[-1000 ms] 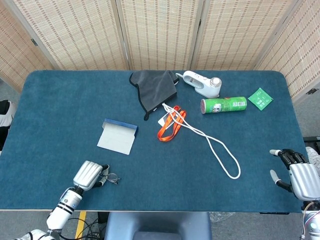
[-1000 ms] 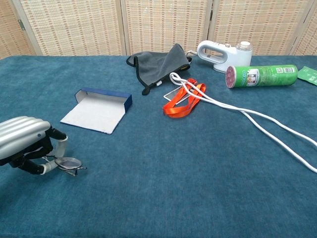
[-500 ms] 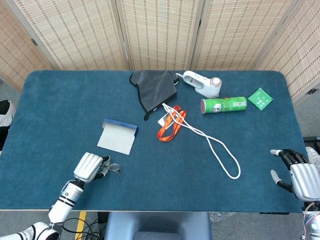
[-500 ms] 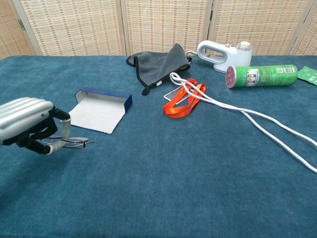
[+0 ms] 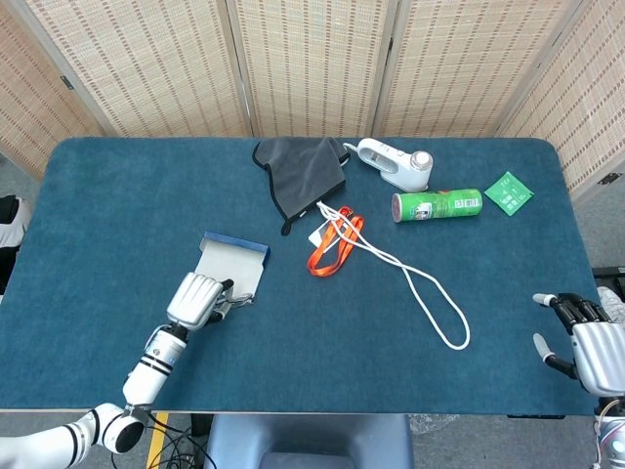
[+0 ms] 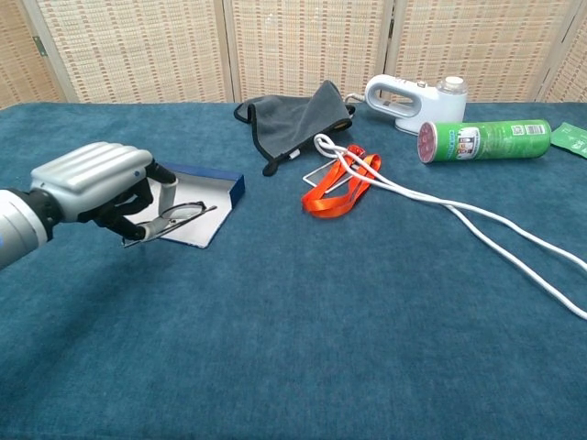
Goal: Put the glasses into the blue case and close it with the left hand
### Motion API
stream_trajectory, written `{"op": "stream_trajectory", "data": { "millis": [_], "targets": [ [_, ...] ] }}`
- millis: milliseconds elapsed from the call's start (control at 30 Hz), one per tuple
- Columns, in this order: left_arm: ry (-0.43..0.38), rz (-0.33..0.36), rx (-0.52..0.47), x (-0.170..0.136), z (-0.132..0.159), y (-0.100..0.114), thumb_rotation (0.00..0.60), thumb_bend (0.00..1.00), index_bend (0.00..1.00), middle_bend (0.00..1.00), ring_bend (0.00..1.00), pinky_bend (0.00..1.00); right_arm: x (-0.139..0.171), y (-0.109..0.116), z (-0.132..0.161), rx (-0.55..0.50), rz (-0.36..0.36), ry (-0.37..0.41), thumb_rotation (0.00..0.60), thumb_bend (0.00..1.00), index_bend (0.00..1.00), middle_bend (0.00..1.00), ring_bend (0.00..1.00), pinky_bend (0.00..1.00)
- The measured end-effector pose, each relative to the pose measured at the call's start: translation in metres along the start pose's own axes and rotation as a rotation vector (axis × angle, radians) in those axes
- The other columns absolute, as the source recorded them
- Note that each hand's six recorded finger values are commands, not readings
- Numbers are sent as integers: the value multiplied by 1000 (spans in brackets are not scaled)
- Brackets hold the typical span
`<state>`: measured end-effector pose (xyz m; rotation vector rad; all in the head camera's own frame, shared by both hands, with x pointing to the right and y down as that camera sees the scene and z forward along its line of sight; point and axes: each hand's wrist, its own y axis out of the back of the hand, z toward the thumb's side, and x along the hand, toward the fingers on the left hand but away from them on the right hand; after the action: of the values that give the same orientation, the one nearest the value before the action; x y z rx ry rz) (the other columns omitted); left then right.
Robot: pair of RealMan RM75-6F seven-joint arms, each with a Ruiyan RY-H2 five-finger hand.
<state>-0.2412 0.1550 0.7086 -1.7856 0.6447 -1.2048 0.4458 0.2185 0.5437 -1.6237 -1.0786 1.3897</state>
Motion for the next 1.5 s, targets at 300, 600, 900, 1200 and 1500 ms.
{"op": "stream_trajectory", "data": {
  "millis": [300,600,900,1200,1500],
  "targets": [
    [37,42,140,35,-7,3,600,455,691,970,959,1000,2,2,-3,6,-2,-13,600,352,257,344,254,258],
    [71,52,228,54,-23,4,600,454,688,970,959,1000,1,0,-4,9,5,-19,600,351,257,344,254,257],
    [48,59,291,62,-23,-9,600,451,589,965,951,1000,0,0,-4,11,8,-22,600,352,257,344,254,257],
    [56,82,286,64,-16,-16,600,211,257,952,951,1000,0,-1,-5,9,8,-24,600,352,257,344,260,257],
    [83,90,238,62,-19,-13,600,204,123,949,949,1000,0,-2,-8,3,8,-26,600,352,257,344,262,258]
  ]
}}
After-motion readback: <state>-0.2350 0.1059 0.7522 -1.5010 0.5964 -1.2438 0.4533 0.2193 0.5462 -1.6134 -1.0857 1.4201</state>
